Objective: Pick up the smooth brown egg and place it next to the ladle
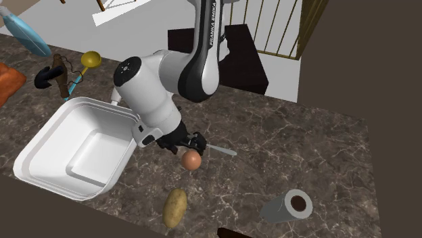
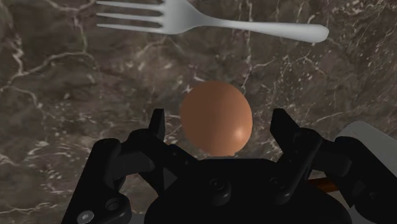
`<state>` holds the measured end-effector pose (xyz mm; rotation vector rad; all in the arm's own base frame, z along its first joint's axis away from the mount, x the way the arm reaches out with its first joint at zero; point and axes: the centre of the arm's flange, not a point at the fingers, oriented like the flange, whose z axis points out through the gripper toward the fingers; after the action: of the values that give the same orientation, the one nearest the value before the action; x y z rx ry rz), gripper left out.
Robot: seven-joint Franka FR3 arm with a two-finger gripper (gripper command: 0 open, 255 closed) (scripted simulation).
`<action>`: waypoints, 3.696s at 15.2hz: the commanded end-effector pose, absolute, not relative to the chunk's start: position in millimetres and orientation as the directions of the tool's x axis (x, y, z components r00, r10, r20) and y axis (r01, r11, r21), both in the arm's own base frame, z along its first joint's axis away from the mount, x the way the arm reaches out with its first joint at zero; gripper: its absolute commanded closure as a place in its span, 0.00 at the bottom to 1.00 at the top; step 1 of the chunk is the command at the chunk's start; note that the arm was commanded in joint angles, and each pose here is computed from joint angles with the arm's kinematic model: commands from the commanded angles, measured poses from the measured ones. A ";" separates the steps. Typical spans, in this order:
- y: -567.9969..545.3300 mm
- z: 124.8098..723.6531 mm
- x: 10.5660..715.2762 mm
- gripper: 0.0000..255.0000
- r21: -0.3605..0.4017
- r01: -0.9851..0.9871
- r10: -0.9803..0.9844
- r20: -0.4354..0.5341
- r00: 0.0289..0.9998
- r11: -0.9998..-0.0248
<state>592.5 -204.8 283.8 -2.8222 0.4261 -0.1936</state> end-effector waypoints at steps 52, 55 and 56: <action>-216.2 409.1 578.9 1.00 -0.293 -0.270 -0.307 0.090 0.947 -0.917; -244.8 409.3 551.5 1.00 -0.293 -0.270 -0.307 0.090 0.947 -0.917; -254.3 409.4 542.3 1.00 -0.293 -0.270 -0.307 0.090 0.947 -0.917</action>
<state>549.2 -243.8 411.3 -2.8217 0.4280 -0.1942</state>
